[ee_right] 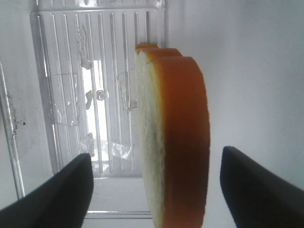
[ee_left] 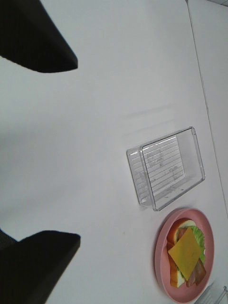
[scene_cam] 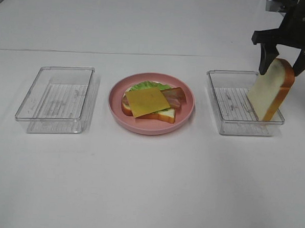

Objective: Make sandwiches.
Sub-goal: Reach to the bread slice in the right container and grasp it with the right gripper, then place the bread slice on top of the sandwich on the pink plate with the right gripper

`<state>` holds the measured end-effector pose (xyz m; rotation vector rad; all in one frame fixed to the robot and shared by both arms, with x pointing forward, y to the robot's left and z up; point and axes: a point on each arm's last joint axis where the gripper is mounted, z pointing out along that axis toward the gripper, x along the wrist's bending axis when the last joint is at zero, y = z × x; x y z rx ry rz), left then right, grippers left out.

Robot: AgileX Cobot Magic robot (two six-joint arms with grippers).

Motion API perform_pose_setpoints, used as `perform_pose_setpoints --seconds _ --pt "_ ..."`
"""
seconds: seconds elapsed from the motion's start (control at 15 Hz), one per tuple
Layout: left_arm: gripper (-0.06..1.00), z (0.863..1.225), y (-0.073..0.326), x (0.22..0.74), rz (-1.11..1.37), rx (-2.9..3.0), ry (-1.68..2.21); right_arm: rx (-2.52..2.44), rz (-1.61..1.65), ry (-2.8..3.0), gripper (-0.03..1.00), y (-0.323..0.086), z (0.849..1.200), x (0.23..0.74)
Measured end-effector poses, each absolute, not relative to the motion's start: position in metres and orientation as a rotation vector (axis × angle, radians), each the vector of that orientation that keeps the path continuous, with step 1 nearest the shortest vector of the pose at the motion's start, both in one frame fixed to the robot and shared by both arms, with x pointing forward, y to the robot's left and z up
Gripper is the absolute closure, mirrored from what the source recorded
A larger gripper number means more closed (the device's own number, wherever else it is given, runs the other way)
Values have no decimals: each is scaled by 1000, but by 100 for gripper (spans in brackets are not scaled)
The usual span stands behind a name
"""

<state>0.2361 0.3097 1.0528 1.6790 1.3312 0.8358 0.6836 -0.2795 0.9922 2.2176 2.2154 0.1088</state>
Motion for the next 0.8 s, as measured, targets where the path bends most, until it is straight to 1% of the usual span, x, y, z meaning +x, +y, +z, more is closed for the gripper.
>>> perform_pose_setpoints --seconds 0.07,0.13,0.2,0.27,0.33,0.6,0.73,0.8 --pt "9 1053 310 236 836 1679 1331 2224 94 2222 36 -279 986 685" --pt "9 1053 310 236 836 1679 1331 2224 94 2222 42 -279 986 685" --pt "9 1053 310 236 836 1679 1331 2224 93 2221 63 -280 986 685" --pt "9 1053 310 236 836 1679 1331 2223 92 2221 69 -280 986 685" --pt "9 1053 310 236 836 1679 1331 2222 91 2221 78 -280 986 685" --pt "9 1053 310 236 836 1679 1331 2213 81 2205 78 -281 990 684" --pt "9 1053 310 236 836 1679 1331 2200 119 2190 78 -281 1004 681" --pt "9 1053 310 236 836 1679 1331 2197 172 2180 78 -280 1017 678"
